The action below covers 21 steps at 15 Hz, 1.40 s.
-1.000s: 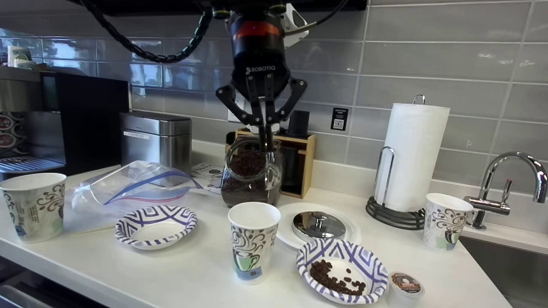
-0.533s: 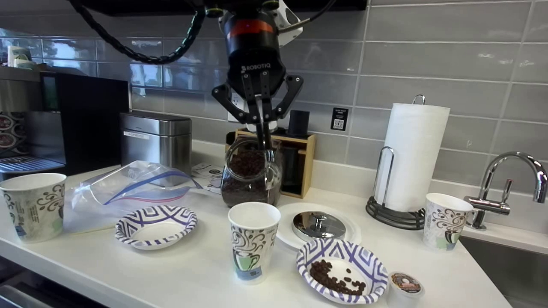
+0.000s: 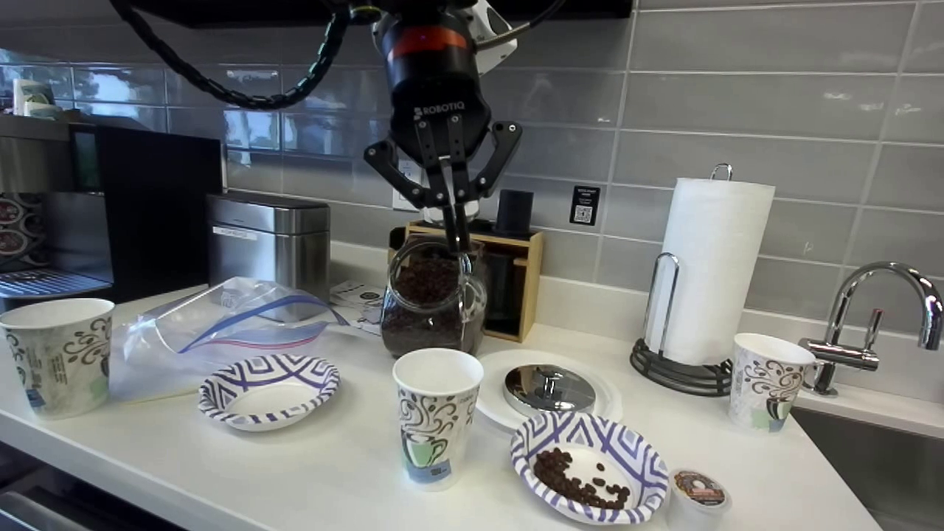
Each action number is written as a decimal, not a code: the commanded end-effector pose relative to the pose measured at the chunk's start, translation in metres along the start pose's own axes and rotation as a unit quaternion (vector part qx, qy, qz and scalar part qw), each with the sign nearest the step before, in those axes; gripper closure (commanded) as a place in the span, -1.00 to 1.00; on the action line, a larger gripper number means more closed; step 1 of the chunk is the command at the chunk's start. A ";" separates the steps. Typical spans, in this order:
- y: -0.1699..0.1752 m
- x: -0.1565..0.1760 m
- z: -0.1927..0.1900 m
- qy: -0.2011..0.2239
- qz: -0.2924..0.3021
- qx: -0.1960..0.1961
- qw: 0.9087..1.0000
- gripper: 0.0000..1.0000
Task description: Use the silver ladle to put some of the coffee beans into the paper cup on the right
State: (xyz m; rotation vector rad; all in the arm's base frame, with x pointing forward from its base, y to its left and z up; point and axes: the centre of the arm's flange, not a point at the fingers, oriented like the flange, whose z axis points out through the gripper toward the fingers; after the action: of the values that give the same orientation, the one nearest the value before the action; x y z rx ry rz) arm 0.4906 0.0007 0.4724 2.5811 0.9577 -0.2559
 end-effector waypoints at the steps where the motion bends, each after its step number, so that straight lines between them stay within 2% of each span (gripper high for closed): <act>1: -0.009 -0.010 0.000 -0.005 0.007 -0.001 1.000 0.98; 3: -0.001 -0.014 0.001 0.017 0.027 0.020 0.999 0.98; 5: 0.008 -0.016 0.007 0.050 0.046 0.063 0.996 0.98; 8: 0.018 -0.015 0.019 0.093 0.082 0.124 0.985 0.98; 11: 0.027 -0.012 0.026 0.143 0.109 0.177 0.968 0.98; 16: 0.038 0.001 0.036 0.224 0.120 0.251 0.934 0.98; 19: 0.041 0.012 0.043 0.249 0.120 0.293 0.915 0.98; 21: 0.044 0.021 0.047 0.266 0.118 0.308 0.906 0.98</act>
State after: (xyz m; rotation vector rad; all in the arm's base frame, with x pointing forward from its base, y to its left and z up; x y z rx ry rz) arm 0.5172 -0.0343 0.4456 3.3628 0.7660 0.2152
